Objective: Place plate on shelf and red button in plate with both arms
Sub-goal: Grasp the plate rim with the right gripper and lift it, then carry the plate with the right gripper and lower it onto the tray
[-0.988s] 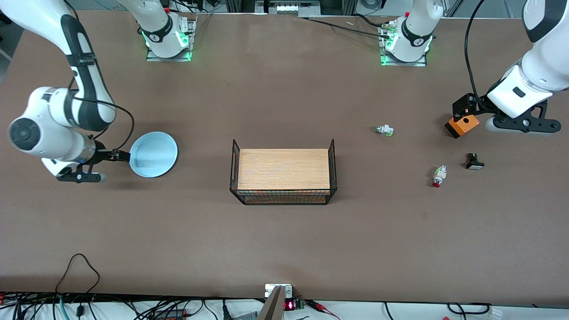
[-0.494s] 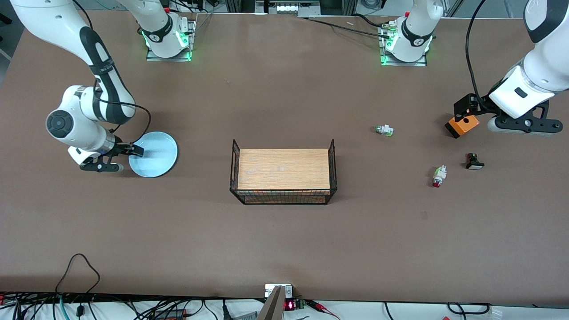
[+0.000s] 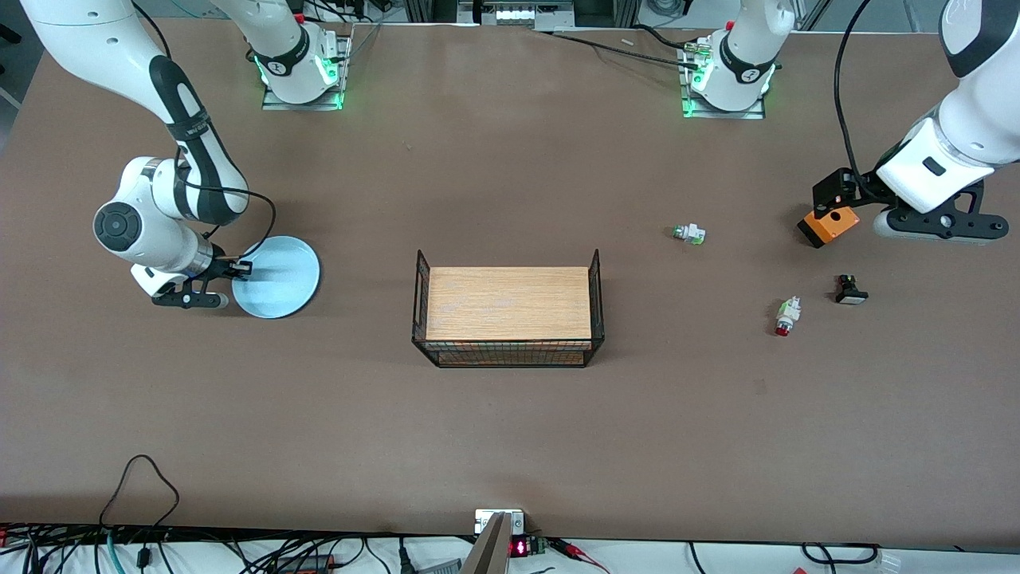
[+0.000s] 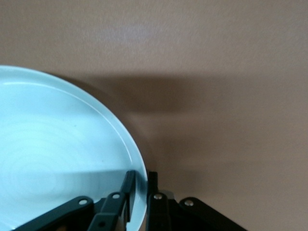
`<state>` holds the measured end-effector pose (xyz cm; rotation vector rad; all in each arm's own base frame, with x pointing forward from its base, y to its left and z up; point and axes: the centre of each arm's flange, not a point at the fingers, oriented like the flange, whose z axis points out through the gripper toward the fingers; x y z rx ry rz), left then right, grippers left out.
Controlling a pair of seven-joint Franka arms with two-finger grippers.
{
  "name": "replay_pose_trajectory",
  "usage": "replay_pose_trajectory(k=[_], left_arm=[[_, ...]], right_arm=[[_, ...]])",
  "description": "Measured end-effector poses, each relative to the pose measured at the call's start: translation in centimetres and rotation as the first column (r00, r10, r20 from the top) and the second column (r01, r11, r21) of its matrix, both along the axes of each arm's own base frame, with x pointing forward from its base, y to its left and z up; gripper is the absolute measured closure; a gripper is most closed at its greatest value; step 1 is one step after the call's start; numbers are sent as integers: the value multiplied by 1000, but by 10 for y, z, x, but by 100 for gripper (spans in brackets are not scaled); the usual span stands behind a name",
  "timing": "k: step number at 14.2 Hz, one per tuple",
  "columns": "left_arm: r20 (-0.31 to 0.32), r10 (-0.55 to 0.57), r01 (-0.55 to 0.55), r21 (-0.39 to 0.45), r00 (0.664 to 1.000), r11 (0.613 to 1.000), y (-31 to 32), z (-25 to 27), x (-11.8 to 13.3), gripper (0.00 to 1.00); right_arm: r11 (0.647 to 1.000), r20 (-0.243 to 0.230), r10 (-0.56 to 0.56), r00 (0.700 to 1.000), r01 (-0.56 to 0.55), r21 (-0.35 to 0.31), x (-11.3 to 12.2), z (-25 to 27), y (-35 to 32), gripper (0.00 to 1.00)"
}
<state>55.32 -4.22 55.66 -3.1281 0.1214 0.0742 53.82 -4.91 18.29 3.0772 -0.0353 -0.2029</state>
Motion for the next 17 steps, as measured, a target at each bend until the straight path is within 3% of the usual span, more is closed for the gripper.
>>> replay_pose_trajectory(k=[5, 8, 10, 12, 17], left_arm=[[4, -3, 3, -6, 1000, 1000, -3, 2, 4, 0], [-1, -3, 3, -6, 1000, 1000, -3, 2, 4, 0], [-2, -3, 3, -6, 1000, 1000, -3, 1, 4, 0], [-4, -3, 3, -6, 1000, 1000, -3, 1, 4, 0], [-6, -3, 3, -6, 1000, 1000, -3, 1, 4, 0]], right_arm=[[1000, -62, 10, 998, -9, 14, 5, 34, 11, 97], [999, -112, -1, 994, 7, 47, 19, 109, 20, 97], [996, -119, -21, 993, 30, 79, 27, 170, 24, 97], [993, -116, -75, 990, 85, 79, 31, 218, 28, 97], [959, -175, -268, 948, 279, 46, 34, 296, 110, 97]])
